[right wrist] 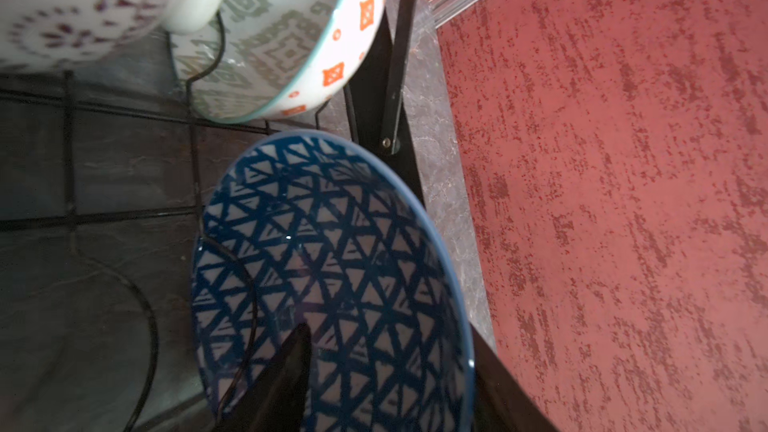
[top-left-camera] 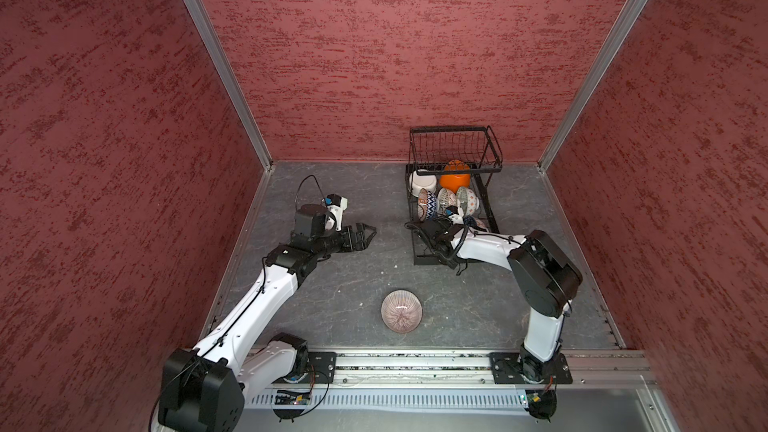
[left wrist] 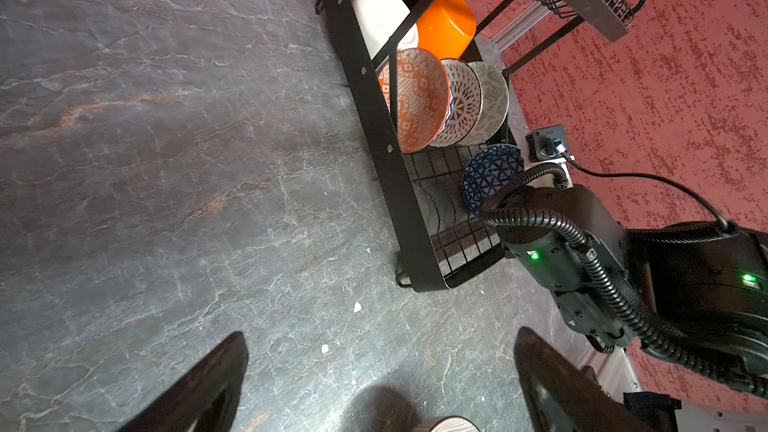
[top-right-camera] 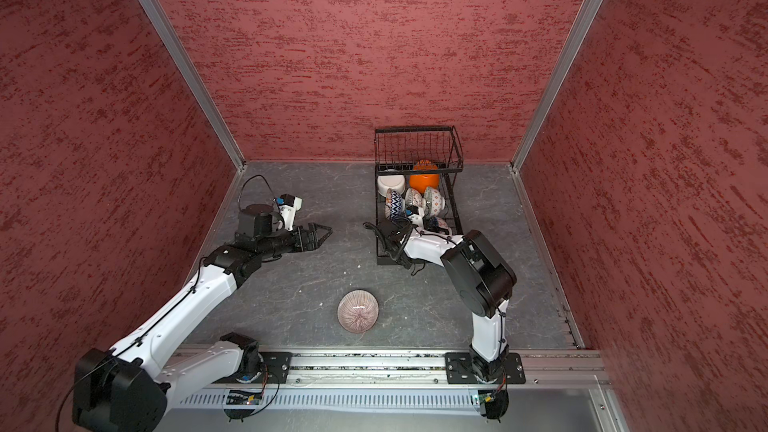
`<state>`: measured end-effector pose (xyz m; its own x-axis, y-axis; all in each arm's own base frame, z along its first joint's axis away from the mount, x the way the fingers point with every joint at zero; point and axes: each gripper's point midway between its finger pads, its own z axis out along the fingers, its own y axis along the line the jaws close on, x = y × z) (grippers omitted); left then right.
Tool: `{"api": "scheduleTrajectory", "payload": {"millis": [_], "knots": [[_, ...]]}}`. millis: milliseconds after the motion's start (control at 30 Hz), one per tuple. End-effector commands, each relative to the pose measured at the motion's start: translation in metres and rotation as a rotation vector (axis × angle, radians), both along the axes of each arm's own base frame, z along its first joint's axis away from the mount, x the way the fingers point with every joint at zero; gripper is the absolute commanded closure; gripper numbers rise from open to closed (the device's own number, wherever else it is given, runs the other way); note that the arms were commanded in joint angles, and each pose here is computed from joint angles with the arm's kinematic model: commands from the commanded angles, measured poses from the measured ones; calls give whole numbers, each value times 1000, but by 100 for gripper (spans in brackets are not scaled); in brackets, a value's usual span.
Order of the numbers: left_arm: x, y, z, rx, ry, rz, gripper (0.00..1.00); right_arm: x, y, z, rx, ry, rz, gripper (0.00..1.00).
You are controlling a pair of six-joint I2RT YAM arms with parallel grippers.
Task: Load the bowls into the dish rack
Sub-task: 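Open and lift the right gripper while the left moves toward the pink bowl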
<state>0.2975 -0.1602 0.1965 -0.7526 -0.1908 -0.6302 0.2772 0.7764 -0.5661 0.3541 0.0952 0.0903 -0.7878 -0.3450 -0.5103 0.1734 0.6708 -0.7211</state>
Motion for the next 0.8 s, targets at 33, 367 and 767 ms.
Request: {"api": "scheduleTrajectory", "payload": {"millis": [33,367,767], "knots": [[-1,2,7,3,-14,0,1,1,13,3,107,-2,15,29],[-1,4,3,16,-1,4,0,9,17,25,113,-46,32,6],[-5,11,-15,59,117,50,1,17,29,64,240,-133,59,1]]}}
